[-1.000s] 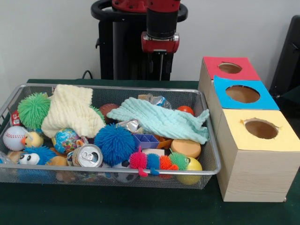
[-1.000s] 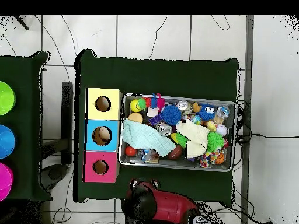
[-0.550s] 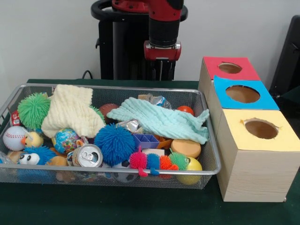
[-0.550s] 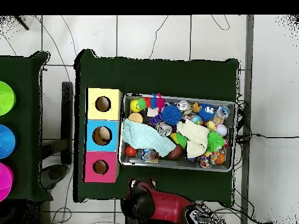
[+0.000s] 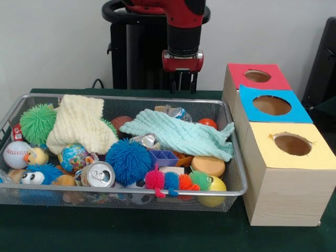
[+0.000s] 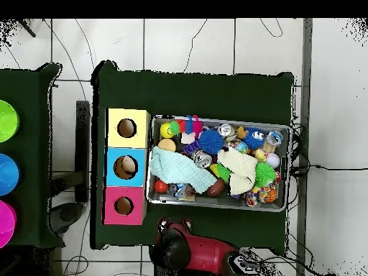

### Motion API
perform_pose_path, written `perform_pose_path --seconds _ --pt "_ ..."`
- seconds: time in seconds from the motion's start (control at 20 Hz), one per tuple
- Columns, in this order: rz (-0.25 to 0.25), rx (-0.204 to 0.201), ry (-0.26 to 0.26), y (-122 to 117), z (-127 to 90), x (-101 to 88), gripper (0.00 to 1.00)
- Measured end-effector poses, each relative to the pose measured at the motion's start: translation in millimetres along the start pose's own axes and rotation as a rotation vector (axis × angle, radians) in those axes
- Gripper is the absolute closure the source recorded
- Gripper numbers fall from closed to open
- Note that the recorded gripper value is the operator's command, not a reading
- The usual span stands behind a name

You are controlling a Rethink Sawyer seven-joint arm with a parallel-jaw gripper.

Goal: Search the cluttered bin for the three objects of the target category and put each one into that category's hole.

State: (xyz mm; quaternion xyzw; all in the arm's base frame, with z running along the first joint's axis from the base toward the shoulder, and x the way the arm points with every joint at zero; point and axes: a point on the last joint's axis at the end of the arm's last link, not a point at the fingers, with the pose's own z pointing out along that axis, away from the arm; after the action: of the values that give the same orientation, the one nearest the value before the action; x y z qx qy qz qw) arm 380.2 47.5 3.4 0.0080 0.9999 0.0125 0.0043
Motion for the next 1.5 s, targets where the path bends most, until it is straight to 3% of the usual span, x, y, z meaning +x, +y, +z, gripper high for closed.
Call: perform_pose_path --seconds 0.7,1.5 --pt "0.013 0.002 -0.006 -5 1 -3.8 0.00" --pt "0.026 0.002 -0.021 -12 24 -16.4 0.00"
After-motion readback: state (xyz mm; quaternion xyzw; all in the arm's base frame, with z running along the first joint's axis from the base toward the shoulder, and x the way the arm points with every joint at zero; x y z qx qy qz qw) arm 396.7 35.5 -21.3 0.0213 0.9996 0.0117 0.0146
